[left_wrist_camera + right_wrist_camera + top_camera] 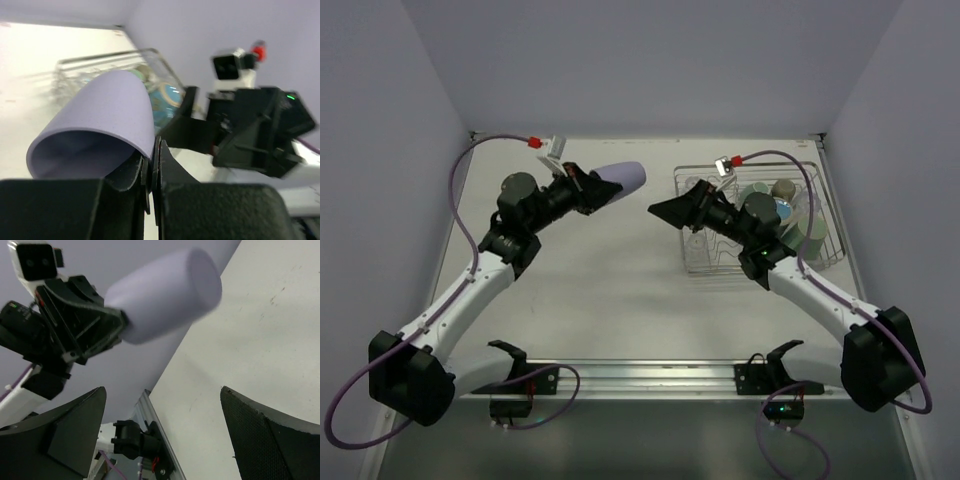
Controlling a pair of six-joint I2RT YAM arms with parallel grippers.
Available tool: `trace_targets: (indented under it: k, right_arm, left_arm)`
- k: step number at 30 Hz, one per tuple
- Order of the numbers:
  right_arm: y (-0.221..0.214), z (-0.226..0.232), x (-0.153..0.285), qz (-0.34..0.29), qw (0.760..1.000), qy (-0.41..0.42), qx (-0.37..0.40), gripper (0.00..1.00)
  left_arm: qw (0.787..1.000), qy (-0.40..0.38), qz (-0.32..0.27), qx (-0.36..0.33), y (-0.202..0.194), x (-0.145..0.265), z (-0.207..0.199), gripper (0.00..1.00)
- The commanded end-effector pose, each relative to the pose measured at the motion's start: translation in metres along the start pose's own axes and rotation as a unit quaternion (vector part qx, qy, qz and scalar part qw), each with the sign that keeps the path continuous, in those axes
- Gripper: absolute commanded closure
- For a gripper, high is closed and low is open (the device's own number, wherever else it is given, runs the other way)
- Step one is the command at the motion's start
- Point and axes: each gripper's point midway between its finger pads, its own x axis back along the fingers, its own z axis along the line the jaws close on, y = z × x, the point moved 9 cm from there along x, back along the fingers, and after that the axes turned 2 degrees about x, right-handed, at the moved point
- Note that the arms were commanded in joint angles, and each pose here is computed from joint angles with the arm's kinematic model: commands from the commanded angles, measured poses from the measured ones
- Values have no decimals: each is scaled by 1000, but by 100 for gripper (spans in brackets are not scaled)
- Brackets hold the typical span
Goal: Unload the cups from the dish rack
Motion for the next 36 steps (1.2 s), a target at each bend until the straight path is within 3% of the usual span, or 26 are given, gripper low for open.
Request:
trace_targets:
  k: [1, 3, 4, 5, 7, 12, 14, 15, 18, 25, 31, 33, 36]
  right_arm:
    - [4, 8, 8, -15, 999, -8, 34, 1]
    - [6, 11, 15, -29, 998, -28, 50, 1]
    - [2, 6, 18, -23, 997, -49, 47, 1]
    - [1, 3, 21, -27, 996, -64, 57, 1]
    - [-3, 1, 29, -20, 994, -90, 62, 1]
    - [-14, -4, 43, 2, 985, -141, 101, 1]
    - [-16, -1, 48, 7, 982, -143, 121, 1]
    - [-18, -2, 51, 11, 981, -150, 123, 1]
    - [-21, 0, 54, 16, 979, -151, 137, 1]
    - [-25, 3, 53, 25, 978, -146, 148, 1]
    - [-28, 0, 52, 29, 977, -151, 148, 1]
    - [-27, 1, 53, 26, 976, -153, 152, 1]
    - [-26, 2, 52, 25, 975, -156, 154, 1]
  left_arm:
    - [979, 167, -46, -104, 37, 0, 14, 100]
    - [959, 244, -69, -125, 60, 0, 20, 100]
    - [944, 301, -38, -131, 56, -3, 39, 100]
    - [914, 373, -44, -153, 67, 0, 55, 100]
    - [883, 439, -4, -164, 78, -4, 84, 100]
    - [837, 535, 40, -110, 99, 14, 164, 100]
    - [808, 576, 64, -111, 96, 18, 190, 100]
    - [782, 607, 76, -116, 94, 20, 202, 100]
    - [745, 648, 106, -121, 92, 28, 224, 100]
    - [718, 671, 153, -103, 96, 38, 254, 100]
    - [716, 668, 185, -81, 104, 38, 276, 100]
    - [731, 651, 195, -64, 104, 36, 282, 100]
    - [734, 649, 197, -42, 107, 46, 293, 100]
